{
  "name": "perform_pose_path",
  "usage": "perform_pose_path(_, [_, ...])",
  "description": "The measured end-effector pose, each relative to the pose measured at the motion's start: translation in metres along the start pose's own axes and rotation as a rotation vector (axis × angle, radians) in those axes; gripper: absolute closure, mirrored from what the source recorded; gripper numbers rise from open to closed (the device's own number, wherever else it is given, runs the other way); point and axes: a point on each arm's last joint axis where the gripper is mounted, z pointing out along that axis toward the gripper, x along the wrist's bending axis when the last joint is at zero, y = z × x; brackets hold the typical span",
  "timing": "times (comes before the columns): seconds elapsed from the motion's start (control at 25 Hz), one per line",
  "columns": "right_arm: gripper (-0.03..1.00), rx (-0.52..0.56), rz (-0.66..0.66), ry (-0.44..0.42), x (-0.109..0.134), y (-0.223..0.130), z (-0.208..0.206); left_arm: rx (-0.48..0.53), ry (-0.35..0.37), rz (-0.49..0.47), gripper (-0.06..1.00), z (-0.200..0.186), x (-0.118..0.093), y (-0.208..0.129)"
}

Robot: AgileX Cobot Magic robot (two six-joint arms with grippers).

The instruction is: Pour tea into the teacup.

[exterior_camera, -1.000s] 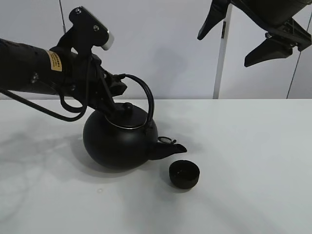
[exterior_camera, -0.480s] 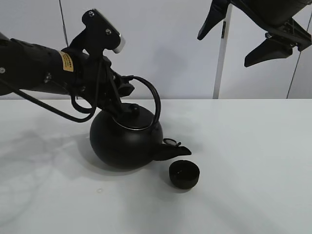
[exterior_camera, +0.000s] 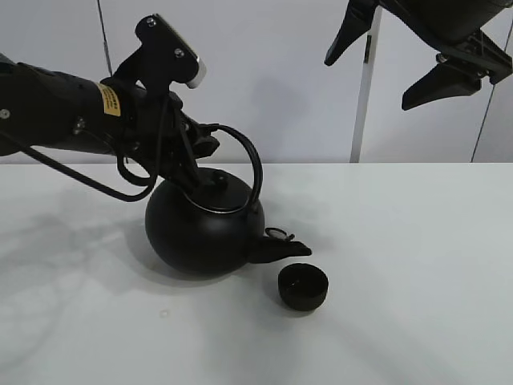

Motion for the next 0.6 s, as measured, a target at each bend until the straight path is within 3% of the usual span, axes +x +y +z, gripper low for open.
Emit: perform_pose_path(0.6, [0.32, 0.000, 0.000, 0.000, 0.0000, 0.0000, 0.0000, -0.004, 0.005, 0.034, 0.84, 0.0007, 0.0015, 0.0020])
